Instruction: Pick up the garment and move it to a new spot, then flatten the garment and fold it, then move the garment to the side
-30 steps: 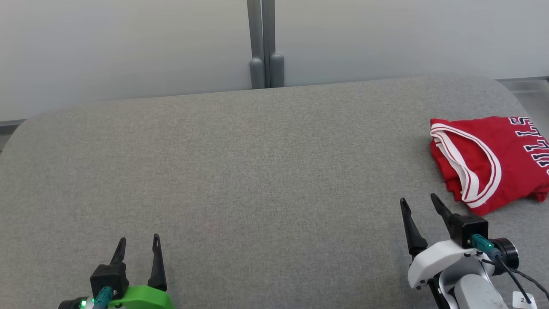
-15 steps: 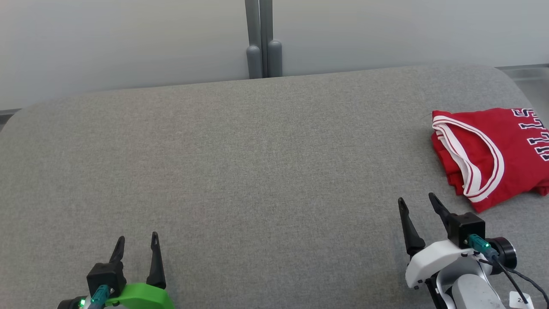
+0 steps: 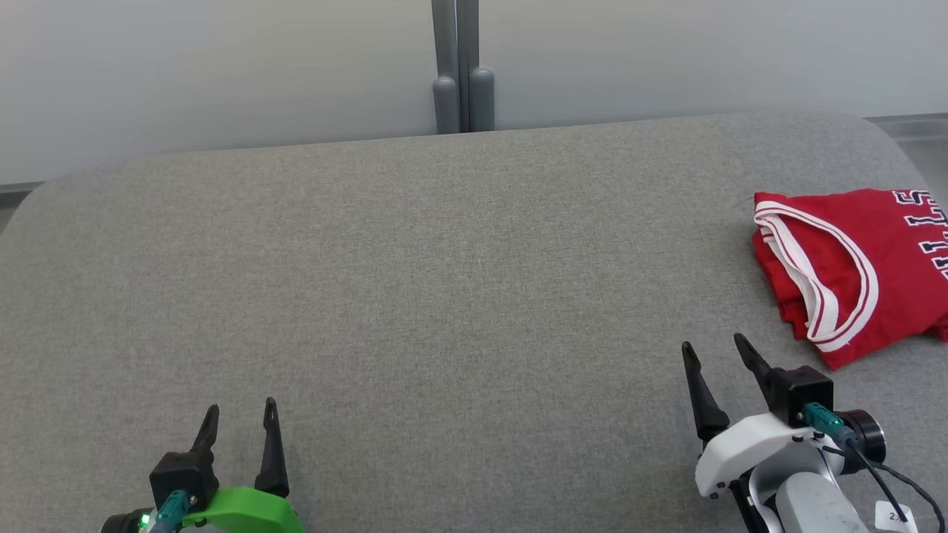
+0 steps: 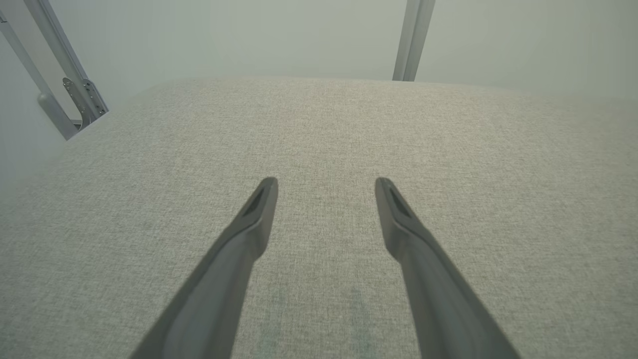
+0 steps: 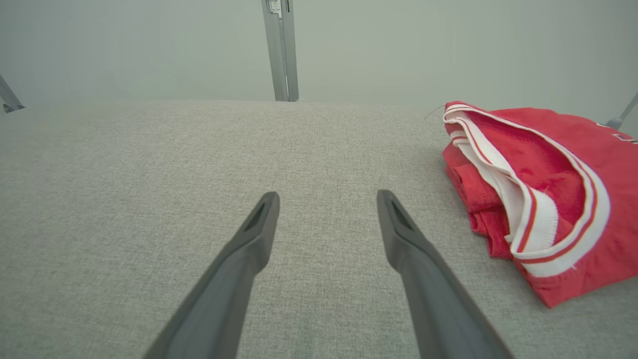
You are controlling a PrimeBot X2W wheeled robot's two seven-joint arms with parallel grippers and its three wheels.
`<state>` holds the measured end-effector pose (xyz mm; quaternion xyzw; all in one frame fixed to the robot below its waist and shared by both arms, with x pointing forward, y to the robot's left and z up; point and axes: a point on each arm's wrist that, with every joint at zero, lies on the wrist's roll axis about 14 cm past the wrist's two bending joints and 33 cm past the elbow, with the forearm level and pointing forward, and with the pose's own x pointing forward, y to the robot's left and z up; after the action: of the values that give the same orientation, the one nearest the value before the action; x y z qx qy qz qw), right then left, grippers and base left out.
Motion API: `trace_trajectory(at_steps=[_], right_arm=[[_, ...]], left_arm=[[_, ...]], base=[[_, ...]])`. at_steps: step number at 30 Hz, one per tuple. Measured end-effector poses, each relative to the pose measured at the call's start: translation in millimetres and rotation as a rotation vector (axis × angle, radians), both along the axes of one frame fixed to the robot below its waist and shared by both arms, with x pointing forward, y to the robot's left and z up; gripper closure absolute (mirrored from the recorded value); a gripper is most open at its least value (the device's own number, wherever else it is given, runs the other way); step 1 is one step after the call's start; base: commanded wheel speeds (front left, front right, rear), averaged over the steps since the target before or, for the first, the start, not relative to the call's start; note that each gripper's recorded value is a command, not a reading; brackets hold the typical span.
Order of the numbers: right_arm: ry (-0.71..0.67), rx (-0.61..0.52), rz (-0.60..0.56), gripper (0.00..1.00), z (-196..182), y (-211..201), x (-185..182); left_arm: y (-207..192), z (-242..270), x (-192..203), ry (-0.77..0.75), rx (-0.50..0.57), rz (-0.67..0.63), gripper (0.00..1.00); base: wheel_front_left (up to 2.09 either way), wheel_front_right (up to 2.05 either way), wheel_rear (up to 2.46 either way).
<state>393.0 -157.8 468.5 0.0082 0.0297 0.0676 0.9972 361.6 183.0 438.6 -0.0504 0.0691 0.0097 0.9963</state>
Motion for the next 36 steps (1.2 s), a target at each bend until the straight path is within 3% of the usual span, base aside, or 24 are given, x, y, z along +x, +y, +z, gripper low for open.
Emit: trace_trajectory(at_steps=[6,7,13,36], right_arm=[[0.008,0.026,-0.004,0.00,-1.9,0.7,-1.0],[0.008,0.026,-0.004,1.00,-2.0,0.9,-1.1],[0.101,0.045,-0.018,1.00,-29.5,-0.1,-16.4],[0.115,0.515,-0.167,1.00,-13.1,-20.2,-9.6]], left_arm=[[-2.2,0.0,0.4,-0.001,-0.018,-0.008,0.00],[-3.0,0.2,0.4,-0.002,-0.025,-0.012,1.00],[-3.0,-21.8,-12.6,0.076,-0.049,0.002,1.00],[11.4,-11.0,-5.2,0.076,-0.490,0.146,1.00]], base=[[0.00,0.00,0.00],[0.00,0.00,0.00],[0.00,0.00,0.00],[0.00,0.00,0.00]])
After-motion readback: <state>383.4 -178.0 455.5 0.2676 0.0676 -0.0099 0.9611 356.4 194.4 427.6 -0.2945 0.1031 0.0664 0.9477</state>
